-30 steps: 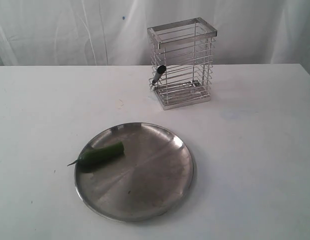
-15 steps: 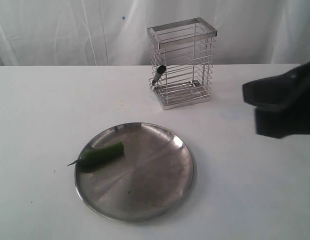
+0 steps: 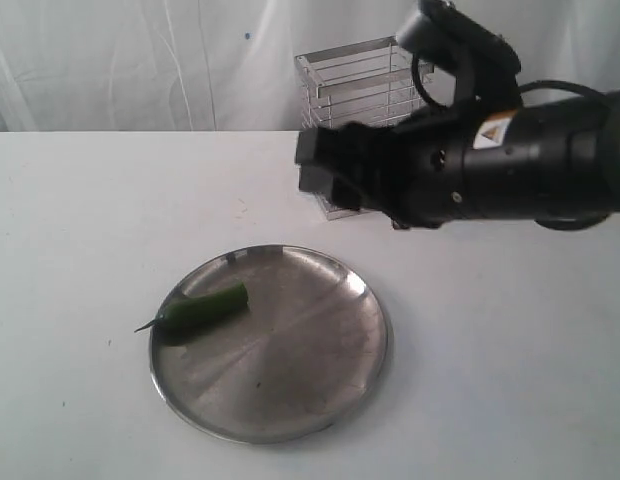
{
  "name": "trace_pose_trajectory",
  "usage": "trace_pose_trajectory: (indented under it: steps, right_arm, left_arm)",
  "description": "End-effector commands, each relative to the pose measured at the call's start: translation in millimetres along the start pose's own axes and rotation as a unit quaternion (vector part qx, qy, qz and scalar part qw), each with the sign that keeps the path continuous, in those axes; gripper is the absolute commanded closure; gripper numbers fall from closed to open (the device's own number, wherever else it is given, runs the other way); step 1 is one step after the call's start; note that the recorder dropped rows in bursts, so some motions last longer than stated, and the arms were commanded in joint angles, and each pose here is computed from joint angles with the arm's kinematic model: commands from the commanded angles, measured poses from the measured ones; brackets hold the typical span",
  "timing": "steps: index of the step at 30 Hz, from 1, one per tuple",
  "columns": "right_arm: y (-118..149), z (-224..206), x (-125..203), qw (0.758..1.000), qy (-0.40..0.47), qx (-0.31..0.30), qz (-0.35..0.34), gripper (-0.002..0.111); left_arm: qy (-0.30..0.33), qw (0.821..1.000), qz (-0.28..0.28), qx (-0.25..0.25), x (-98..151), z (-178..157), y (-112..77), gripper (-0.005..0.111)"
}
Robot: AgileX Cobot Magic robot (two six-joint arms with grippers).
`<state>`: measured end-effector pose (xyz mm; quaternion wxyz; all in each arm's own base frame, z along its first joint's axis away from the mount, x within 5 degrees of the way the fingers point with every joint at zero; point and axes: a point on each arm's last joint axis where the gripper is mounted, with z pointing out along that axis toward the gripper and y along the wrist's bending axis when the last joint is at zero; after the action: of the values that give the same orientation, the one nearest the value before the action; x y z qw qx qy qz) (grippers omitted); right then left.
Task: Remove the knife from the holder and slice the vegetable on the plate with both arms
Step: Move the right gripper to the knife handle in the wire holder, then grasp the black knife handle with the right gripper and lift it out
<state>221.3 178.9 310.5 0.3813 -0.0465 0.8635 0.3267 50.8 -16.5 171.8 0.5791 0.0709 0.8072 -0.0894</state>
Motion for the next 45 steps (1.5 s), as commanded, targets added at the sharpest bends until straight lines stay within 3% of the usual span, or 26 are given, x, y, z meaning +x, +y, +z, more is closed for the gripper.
trace_pose_trajectory:
  steps: [1, 6, 15, 21, 34, 40, 45]
  right_arm:
    - [7.3, 23.1, -29.1, 0.996, -0.064, -0.013, 0.058, 0.054]
    - [0.3, 58.8, -46.1, 0.993, -0.061, 0.004, 0.1, 0.054]
    - [-43.2, 99.0, -63.3, 0.981, -0.061, 0.057, 0.177, 0.054]
    - [-62.0, 124.4, -58.7, 0.978, -0.062, 0.077, 0.183, 0.054]
    - [-70.0, 171.0, -67.6, 0.978, -0.061, 0.078, 0.182, 0.054]
    - [-73.7, 176.6, -68.2, 0.979, -0.059, 0.082, 0.18, 0.073]
    - [-76.8, 176.5, -68.3, 0.979, -0.054, 0.086, 0.176, 0.079]
  left_arm:
    - [0.003, 1.0, -0.004, 0.0, 2.3, 0.4, -0.1, 0.107]
    - [0.003, 1.0, -0.004, 0.0, 2.3, 0.4, -0.1, 0.107]
    - [0.003, 1.0, -0.004, 0.0, 2.3, 0.4, -0.1, 0.107]
    - [0.003, 1.0, -0.004, 0.0, 2.3, 0.4, -0.1, 0.107]
    - [0.002, 1.0, -0.004, 0.0, 2.1, 0.4, 0.0, 0.107]
    - [0.002, 1.0, -0.004, 0.0, 2.1, 0.4, 0.0, 0.107]
    - [0.002, 1.0, -0.004, 0.0, 2.1, 0.4, 0.0, 0.107]
